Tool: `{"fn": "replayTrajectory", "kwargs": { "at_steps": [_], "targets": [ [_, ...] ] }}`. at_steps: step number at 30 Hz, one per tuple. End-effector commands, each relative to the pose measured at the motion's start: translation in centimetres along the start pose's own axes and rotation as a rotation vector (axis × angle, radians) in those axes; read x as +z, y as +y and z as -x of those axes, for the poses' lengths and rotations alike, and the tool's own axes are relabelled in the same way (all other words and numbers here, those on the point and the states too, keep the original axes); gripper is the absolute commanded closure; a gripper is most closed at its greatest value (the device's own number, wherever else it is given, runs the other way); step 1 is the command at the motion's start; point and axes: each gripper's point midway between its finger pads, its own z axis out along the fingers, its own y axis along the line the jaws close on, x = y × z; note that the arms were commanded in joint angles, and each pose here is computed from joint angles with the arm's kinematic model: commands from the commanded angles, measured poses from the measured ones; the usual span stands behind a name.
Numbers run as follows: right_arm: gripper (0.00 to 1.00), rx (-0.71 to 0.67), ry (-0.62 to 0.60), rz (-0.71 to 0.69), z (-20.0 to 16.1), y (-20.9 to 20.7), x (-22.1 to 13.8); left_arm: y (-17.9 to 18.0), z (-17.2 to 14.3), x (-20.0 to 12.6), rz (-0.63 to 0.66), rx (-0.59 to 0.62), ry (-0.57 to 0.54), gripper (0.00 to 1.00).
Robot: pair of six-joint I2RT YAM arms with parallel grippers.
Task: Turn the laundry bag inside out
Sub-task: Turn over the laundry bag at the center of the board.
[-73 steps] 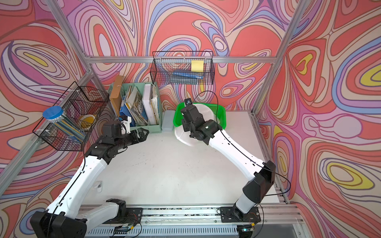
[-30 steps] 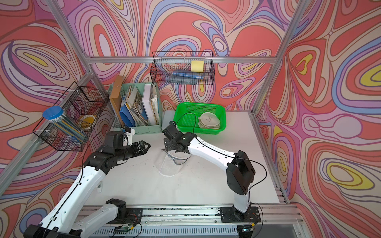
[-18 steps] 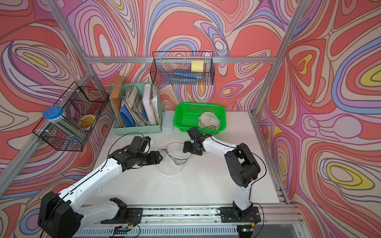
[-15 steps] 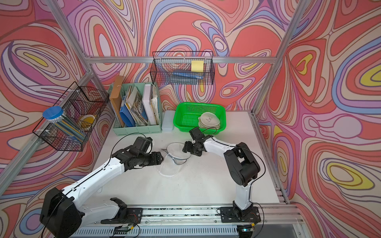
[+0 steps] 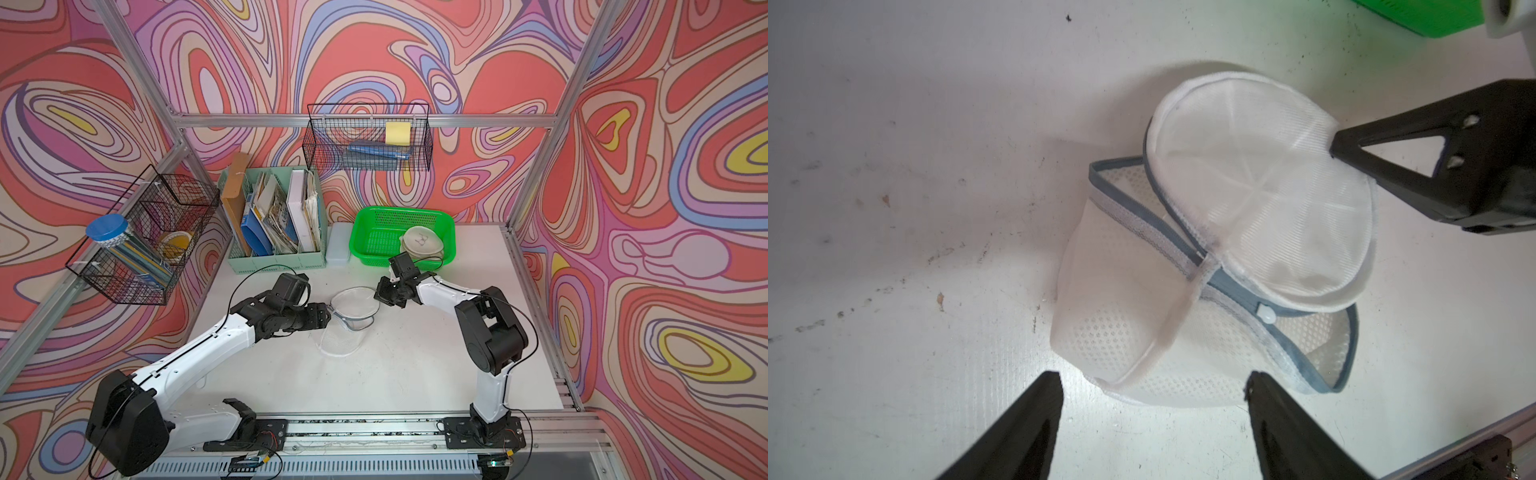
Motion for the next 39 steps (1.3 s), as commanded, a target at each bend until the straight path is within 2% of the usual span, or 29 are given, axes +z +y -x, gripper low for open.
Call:
{"fn": "replayTrajectory", "kwargs": {
  "at_steps": [1,8,12,14,18,22,25,28,30,34,36,39],
  "targets": [
    [1.00,-0.104,-0.155,-0.013,3.4,2.9,-5.0,-0.9,2.8,-2.7,0.018,0.046,-0.083,0.23],
    [1.00,-0.224,-0.376,-0.186,6.9,3.7,-12.4,-3.4,6.3,-6.8,-0.055,0.050,-0.190,0.21],
    [1.00,-0.347,-0.435,-0.261,6.5,6.3,-14.7,-4.3,7.2,-8.3,-0.085,0.044,-0.224,0.21],
    [1.00,-0.415,-0.448,-0.311,5.7,7.6,-14.5,-4.4,7.5,-9.0,-0.090,0.044,-0.246,0.20],
    [1.00,-0.508,-0.416,-0.375,3.1,9.3,-11.6,-3.8,7.6,-10.6,-0.076,0.039,-0.283,0.19],
    [1.00,-0.598,-0.372,-0.338,-0.7,12.4,-8.3,-2.7,7.2,-12.2,-0.038,0.033,-0.313,0.18],
    [0.88,-0.668,-0.333,-0.210,-4.3,16.5,-6.8,-1.6,6.9,-13.7,-0.009,0.027,-0.349,0.16],
    [0.67,-0.747,-0.254,-0.088,-8.2,20.1,-4.5,-0.6,6.7,-15.4,0.020,0.016,-0.388,0.13],
    [0.61,-0.780,-0.211,-0.012,-10.0,22.2,-3.9,-0.1,6.6,-16.3,0.034,0.010,-0.410,0.13],
    [0.47,-0.805,-0.156,0.116,-11.6,25.0,-4.0,0.4,6.2,-16.9,0.049,-0.008,-0.416,0.12],
    [0.37,-0.810,-0.149,0.138,-11.8,25.3,-4.4,0.4,6.0,-16.9,0.044,-0.017,-0.407,0.12],
    [0.31,-0.812,-0.187,0.099,-11.1,24.5,-5.2,0.0,5.7,-16.3,0.021,-0.034,-0.384,0.15]
  ]
}}
